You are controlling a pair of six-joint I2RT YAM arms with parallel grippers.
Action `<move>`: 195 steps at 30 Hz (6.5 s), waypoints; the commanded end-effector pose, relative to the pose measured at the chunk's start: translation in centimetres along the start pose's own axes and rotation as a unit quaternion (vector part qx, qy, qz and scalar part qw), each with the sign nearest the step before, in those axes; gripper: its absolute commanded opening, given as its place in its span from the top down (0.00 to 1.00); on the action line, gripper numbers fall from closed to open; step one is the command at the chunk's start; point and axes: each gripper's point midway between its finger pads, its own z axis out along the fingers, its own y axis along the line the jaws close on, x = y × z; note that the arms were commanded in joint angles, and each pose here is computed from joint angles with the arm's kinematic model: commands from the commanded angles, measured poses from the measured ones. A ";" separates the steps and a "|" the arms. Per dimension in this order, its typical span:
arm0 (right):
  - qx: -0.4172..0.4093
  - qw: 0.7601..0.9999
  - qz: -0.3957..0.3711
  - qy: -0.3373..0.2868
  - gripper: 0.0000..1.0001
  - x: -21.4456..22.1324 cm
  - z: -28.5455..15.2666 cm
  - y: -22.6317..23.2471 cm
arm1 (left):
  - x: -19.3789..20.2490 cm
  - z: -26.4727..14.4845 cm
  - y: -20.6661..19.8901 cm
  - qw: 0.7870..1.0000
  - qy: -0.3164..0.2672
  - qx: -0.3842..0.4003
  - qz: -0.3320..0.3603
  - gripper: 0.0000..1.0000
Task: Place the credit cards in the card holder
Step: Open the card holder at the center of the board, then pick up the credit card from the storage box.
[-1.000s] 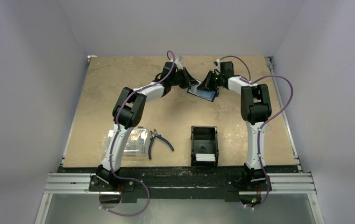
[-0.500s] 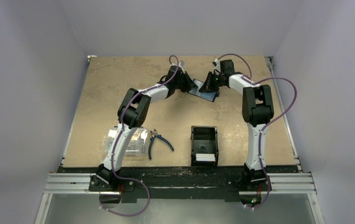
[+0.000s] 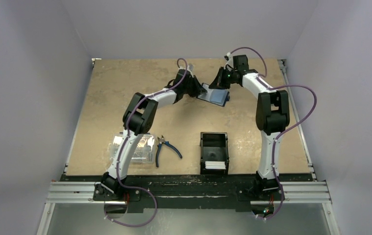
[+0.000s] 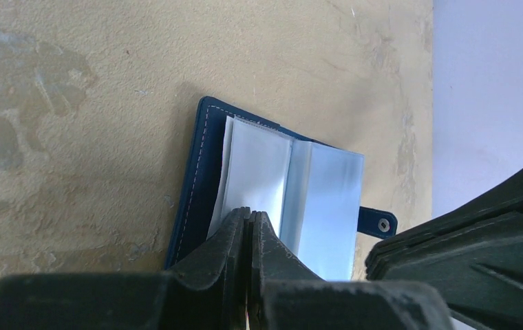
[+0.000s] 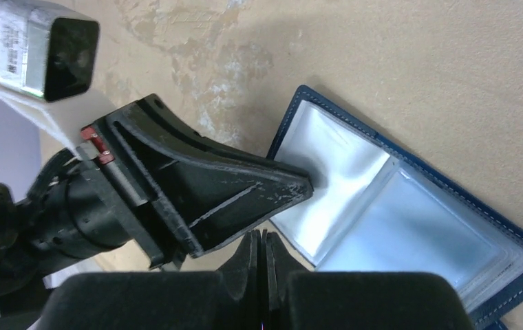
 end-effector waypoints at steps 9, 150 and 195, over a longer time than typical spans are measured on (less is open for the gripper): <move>0.030 0.998 0.063 0.011 1.00 3.9 -0.4 -7.9 | 4.3 -1.6 7.8 0.991 0.068 -0.116 -0.026 1.00; -0.150 0.698 -0.610 0.344 0.01 35.2 -16.7 6.1 | -6.2 -30.9 -8.3 0.976 -0.053 0.012 0.213 0.32; -0.182 0.655 -0.630 0.376 0.34 37.9 -19.2 5.9 | -6.0 -30.4 -7.9 0.976 -0.045 0.014 0.215 0.31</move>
